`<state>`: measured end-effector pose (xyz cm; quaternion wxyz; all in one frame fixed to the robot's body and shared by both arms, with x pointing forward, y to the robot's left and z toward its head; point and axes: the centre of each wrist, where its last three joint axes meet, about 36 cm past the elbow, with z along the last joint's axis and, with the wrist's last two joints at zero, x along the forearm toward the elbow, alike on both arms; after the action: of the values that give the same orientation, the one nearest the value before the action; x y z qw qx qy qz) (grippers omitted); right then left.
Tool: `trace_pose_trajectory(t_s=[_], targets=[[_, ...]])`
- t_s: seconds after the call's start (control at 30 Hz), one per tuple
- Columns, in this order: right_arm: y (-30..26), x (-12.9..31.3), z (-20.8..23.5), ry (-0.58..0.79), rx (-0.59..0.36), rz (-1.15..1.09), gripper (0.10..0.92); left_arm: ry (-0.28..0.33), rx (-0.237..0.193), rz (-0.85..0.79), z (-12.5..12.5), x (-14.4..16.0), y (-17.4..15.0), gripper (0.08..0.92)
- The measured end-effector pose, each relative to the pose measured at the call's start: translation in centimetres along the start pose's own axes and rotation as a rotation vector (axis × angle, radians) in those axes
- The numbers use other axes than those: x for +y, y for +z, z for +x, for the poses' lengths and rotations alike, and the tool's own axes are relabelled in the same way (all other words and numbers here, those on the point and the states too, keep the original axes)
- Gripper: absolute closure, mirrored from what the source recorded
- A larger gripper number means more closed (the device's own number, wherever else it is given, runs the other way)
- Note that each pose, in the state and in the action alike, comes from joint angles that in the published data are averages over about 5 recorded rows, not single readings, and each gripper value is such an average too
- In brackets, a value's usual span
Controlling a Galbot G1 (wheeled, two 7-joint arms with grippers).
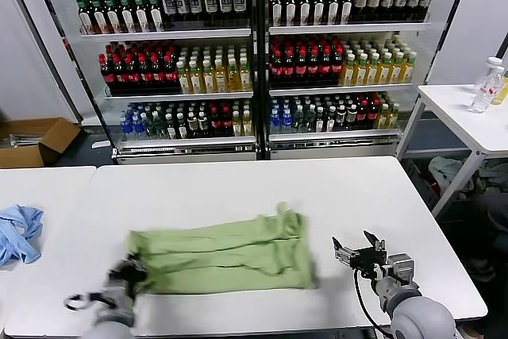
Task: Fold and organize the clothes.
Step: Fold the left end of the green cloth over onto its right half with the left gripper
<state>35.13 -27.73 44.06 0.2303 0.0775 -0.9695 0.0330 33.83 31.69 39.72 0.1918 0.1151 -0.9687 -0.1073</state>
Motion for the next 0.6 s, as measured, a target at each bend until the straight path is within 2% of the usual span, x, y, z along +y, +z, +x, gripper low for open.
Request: trace_pose_trajectory(t_s=[0.1,0.23,0.37,0.6], targets=[[0.1,0.2,0.1,0.000,0.001,-0.001,0.200,0.007,-0.036,0.041,0.0,2.4,-2.0,0.889],[0.2,0.3,0.1,0.001,0.003,0.000,0.200,0.094,-0.069,0.148,1.3,2.9,-4.5,0.889],[0.3,0.3,0.1,0.001,0.004,0.005,0.200,0.237,-0.075,0.284,2.8,0.9,-5.9,0.889],[0.3,0.1,0.2,0.006,0.000,0.010,0.200,0.469,-0.045,0.475,3.8,-5.0,-6.8,0.889]])
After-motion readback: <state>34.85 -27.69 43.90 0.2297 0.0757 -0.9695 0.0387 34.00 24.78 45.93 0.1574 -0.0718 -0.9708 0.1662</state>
